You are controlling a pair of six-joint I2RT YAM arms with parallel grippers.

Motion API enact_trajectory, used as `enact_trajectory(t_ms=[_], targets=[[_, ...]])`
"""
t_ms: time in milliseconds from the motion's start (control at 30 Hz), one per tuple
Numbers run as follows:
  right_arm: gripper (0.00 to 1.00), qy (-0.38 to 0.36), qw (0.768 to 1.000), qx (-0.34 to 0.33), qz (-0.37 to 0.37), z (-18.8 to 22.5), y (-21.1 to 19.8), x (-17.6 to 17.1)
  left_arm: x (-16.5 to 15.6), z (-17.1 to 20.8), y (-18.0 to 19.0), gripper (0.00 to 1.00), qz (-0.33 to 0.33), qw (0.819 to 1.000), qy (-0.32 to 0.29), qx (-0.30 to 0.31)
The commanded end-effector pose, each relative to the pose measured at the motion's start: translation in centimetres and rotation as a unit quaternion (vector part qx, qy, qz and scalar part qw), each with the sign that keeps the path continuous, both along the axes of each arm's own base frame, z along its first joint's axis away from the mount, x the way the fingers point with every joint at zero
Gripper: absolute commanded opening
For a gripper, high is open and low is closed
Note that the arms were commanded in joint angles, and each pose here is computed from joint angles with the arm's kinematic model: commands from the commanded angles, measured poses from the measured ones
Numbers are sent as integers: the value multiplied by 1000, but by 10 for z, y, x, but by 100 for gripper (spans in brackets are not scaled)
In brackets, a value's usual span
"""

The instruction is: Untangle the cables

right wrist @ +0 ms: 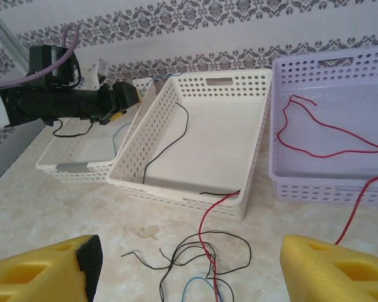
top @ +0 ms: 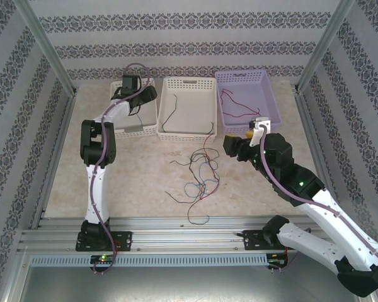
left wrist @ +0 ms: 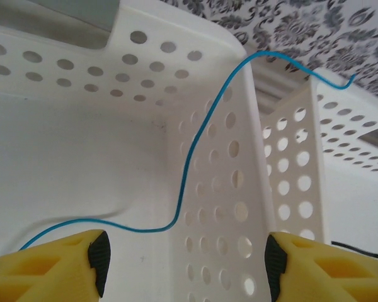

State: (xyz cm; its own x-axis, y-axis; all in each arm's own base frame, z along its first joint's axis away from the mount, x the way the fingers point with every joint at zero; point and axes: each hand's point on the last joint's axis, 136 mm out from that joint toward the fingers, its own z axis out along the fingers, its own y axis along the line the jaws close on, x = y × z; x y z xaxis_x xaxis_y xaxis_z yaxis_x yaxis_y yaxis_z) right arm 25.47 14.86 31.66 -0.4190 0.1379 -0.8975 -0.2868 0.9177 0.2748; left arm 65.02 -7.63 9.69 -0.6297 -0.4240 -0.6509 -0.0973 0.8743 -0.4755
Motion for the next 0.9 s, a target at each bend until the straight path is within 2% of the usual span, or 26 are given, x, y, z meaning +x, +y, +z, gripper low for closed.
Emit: enact_trajectory(t_ms=[0, 100, 333, 467, 733, 867], targets=[[75, -13, 1000, -15, -6, 7, -3, -4, 0, 13, 5, 66, 5, 998, -41, -39], [75, -16, 1000, -13, -2, 9, -1, -5, -1, 26, 10, 66, 16, 995, -79, -63], [74, -17, 1000, -16, 9, 9, 10, -3, 0, 30, 24, 69, 34, 985, -114, -123], [74, -16, 1000, -19, 14, 7, 14, -1, 5, 20, 29, 64, 35, 990, -96, -101], [74, -14, 1000, -22, 17, 3, 20, 1, 15, 13, 27, 63, 19, 994, -76, -79], [74, -14, 999, -23, 20, 1, 24, 3, 17, 5, 27, 56, 16, 996, -63, -62]])
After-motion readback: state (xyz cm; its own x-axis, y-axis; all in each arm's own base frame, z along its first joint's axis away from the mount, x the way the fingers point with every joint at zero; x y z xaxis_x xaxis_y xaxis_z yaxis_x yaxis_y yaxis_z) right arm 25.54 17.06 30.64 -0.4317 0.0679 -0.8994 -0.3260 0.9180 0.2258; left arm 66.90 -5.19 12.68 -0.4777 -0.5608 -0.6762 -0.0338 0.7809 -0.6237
